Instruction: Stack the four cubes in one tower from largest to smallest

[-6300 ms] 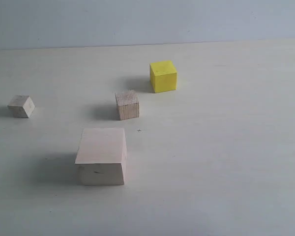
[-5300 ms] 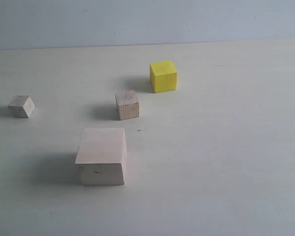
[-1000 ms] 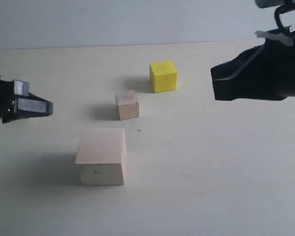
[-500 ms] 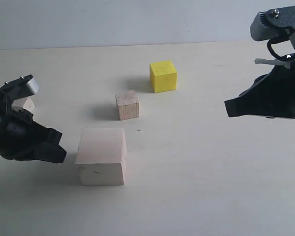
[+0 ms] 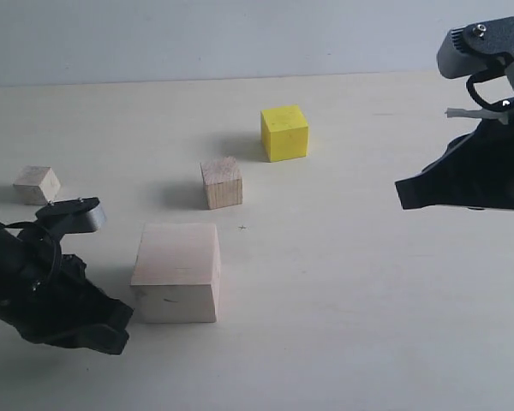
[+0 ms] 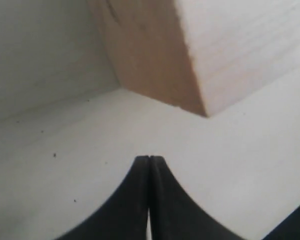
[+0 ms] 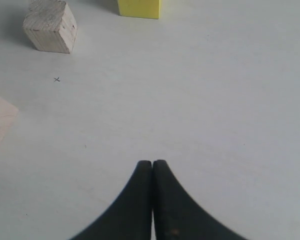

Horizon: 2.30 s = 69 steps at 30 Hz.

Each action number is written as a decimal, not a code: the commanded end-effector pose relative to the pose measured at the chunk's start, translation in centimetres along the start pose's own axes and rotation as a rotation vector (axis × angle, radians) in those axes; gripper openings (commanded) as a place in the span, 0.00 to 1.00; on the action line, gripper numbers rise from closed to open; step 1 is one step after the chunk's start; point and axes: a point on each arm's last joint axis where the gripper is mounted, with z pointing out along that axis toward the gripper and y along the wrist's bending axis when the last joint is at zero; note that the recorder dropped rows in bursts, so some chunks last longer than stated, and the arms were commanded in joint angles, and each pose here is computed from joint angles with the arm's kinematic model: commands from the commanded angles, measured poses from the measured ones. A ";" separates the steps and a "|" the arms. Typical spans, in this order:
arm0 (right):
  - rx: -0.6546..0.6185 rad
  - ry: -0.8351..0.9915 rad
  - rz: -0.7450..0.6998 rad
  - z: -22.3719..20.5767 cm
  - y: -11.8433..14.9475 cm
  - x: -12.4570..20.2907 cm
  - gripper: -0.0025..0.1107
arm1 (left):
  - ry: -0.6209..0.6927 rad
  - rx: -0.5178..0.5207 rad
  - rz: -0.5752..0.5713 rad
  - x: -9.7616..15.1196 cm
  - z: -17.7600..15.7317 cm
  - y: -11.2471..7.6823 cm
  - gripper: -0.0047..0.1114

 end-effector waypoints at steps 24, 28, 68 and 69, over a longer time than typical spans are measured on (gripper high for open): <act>-0.001 -0.032 -0.012 0.0 0.1 -0.5 0.02 | -0.052 -0.008 0.182 -0.6 1.1 0.4 0.47; -0.001 -0.032 -0.012 0.0 0.1 -0.5 0.02 | -0.108 -0.035 0.203 -1.2 1.1 0.6 0.45; 0.004 0.005 -0.003 -0.1 0.0 -0.1 0.02 | -0.285 -0.069 0.311 -7.0 2.8 -2.4 0.53; 0.005 0.009 -0.003 -0.1 0.0 -0.1 0.02 | -0.287 -0.060 0.308 -7.1 2.7 -2.5 0.53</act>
